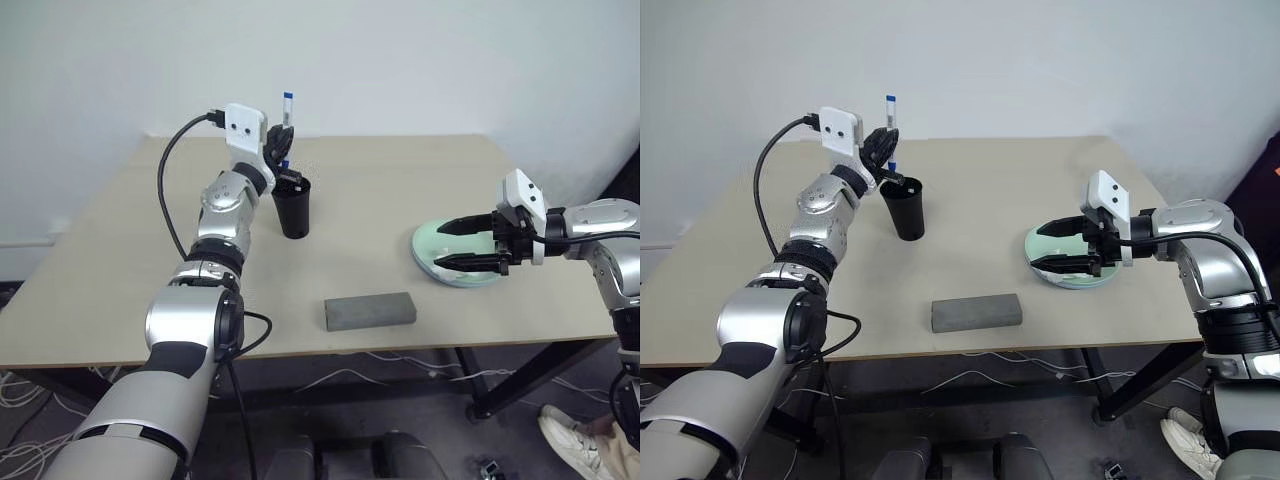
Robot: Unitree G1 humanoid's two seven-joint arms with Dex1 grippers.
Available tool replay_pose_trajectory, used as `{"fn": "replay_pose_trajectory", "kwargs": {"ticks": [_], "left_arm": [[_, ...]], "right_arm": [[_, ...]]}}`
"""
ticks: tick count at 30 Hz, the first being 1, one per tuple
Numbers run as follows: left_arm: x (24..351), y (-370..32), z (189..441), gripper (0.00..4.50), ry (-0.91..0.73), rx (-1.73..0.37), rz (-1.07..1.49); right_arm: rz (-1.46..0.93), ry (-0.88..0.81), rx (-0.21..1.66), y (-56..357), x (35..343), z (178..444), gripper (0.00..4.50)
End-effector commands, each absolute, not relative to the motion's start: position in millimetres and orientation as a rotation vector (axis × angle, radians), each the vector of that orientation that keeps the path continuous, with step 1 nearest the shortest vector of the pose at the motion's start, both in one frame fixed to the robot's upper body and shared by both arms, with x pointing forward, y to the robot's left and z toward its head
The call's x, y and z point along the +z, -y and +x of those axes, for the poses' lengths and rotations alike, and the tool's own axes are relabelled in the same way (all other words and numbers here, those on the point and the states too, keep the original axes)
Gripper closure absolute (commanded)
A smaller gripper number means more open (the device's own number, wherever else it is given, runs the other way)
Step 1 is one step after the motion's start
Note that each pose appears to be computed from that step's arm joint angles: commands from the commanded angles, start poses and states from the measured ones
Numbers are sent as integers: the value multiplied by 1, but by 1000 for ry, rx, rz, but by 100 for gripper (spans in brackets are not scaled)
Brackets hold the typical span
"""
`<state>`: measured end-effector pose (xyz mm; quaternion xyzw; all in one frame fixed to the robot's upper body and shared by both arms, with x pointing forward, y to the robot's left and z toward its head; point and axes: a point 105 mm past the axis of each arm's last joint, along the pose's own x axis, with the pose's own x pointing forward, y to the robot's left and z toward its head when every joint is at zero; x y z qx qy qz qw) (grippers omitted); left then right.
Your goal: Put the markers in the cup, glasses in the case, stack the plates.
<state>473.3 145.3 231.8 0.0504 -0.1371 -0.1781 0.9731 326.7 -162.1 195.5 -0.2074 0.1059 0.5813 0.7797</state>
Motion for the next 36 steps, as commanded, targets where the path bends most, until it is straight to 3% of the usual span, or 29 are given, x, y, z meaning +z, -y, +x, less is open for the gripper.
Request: {"fn": "replay_pose_trajectory", "kwargs": {"ticks": [1, 12, 22, 36], "left_arm": [[259, -143, 473, 439, 357, -345, 128], [237, -143, 476, 439, 282, -310, 171], [228, -179, 479, 439, 231, -145, 207], [237, -163, 479, 439, 272, -184, 220]], "right_arm": [[-470, -161, 1246, 161, 214, 326, 116], [-464, -157, 1246, 159, 215, 325, 116], [-458, -154, 1245, 159, 215, 324, 116], [-450, -153, 1245, 157, 215, 322, 116]]}}
